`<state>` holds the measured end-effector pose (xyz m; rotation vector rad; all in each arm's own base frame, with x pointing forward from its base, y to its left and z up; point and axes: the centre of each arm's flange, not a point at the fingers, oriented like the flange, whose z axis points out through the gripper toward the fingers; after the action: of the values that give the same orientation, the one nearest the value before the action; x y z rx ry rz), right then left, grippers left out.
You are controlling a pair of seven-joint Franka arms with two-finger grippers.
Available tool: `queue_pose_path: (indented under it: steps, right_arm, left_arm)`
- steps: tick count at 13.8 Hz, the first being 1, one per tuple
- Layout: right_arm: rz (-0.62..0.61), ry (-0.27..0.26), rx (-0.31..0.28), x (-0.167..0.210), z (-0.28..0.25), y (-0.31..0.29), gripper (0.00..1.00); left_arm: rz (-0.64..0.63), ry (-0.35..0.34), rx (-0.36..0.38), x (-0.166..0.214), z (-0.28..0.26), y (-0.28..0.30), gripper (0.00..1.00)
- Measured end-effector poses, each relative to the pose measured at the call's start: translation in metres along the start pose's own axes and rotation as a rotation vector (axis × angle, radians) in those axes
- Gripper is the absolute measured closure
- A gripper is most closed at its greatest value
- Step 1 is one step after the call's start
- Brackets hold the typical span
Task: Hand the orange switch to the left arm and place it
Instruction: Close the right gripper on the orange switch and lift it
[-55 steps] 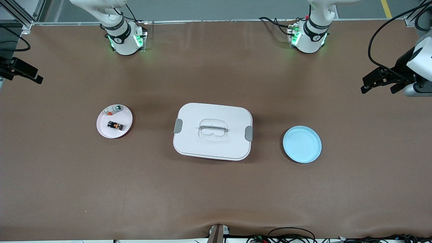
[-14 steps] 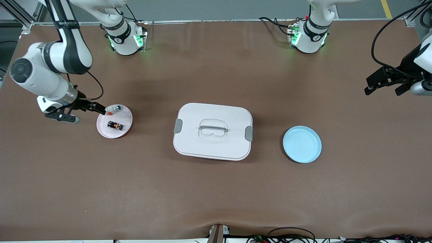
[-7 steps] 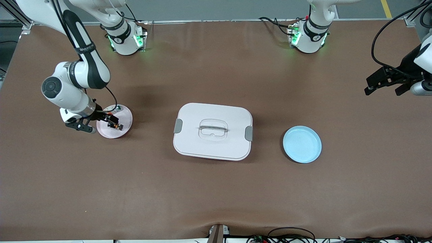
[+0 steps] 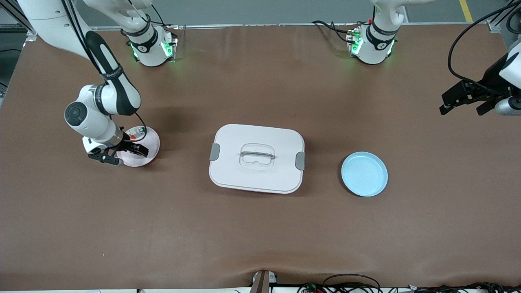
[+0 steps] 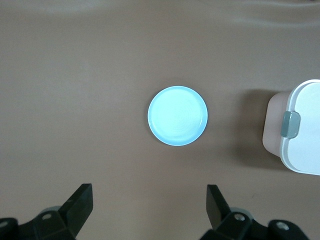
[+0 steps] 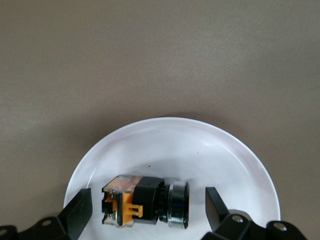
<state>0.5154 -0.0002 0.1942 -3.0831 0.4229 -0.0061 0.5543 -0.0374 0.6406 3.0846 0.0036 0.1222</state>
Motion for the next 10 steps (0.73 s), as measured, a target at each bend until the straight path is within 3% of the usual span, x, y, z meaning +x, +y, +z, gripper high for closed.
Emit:
queue_pose_path:
  steps: [10]
  right_arm:
    - [0.001, -0.016, -0.004, -0.0007, 0.0107, 0.0005, 0.00]
  left_arm:
    - [0.001, 0.000, 0.000, 0.0000, 0.0000, 0.0006, 0.00]
